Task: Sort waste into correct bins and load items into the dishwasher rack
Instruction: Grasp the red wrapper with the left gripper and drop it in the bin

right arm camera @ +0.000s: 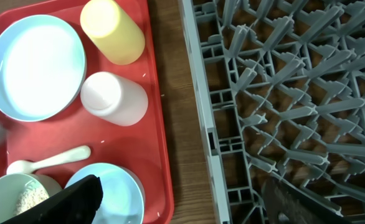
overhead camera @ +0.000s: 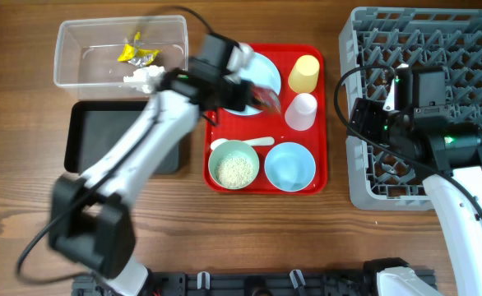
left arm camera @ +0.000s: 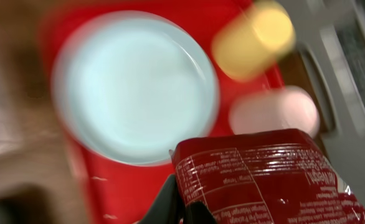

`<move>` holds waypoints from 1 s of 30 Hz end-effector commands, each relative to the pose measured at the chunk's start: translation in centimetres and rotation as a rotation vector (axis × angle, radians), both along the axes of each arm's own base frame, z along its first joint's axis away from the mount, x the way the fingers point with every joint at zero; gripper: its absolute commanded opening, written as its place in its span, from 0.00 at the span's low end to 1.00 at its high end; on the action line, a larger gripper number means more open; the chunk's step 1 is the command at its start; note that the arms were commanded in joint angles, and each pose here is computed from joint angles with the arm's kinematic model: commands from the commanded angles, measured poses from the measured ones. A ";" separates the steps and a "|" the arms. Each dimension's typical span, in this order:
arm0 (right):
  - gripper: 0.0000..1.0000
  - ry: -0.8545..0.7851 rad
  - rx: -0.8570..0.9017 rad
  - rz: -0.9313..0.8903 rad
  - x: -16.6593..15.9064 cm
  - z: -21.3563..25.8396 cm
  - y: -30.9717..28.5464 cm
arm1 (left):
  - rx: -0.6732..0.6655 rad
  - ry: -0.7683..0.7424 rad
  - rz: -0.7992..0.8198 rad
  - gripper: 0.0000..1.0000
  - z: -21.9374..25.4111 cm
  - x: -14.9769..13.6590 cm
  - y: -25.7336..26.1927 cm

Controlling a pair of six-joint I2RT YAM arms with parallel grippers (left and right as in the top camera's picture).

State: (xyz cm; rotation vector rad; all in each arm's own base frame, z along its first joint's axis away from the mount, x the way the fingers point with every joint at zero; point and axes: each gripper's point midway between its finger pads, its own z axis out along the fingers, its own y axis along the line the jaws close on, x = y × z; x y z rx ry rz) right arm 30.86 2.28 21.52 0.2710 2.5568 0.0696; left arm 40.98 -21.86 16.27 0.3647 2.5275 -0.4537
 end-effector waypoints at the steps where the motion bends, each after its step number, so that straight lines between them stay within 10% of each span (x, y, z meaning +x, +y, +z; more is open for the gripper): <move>1: 0.85 -0.008 0.020 -0.007 0.4 0.1 0.2 | 0.127 -0.157 0.343 0.04 2.7 5.0 10.5; 7: 0.85 -0.008 0.020 -0.007 0.4 0.1 0.2 | 0.143 -0.235 0.629 0.15 -0.6 11.7 23.0; 9: 0.85 -0.008 0.020 -0.006 0.4 0.1 0.2 | 0.150 -0.226 0.664 1.00 -1.9 12.3 24.9; 16: 0.86 -0.007 0.022 -0.005 0.4 0.1 0.3 | 0.037 -0.198 0.545 1.00 1.3 10.1 21.6; 19: 0.86 -0.012 0.023 -0.005 0.5 0.2 0.3 | -0.188 -0.016 0.224 1.00 4.6 2.7 11.1; 25: 0.90 -0.014 0.021 -0.003 0.6 0.2 0.3 | 0.186 0.290 -0.172 0.86 -4.8 -9.6 2.2; 30: 1.00 -0.012 0.033 -0.024 0.5 0.1 0.3 | 0.289 0.297 -0.318 0.87 -7.1 -14.2 -1.4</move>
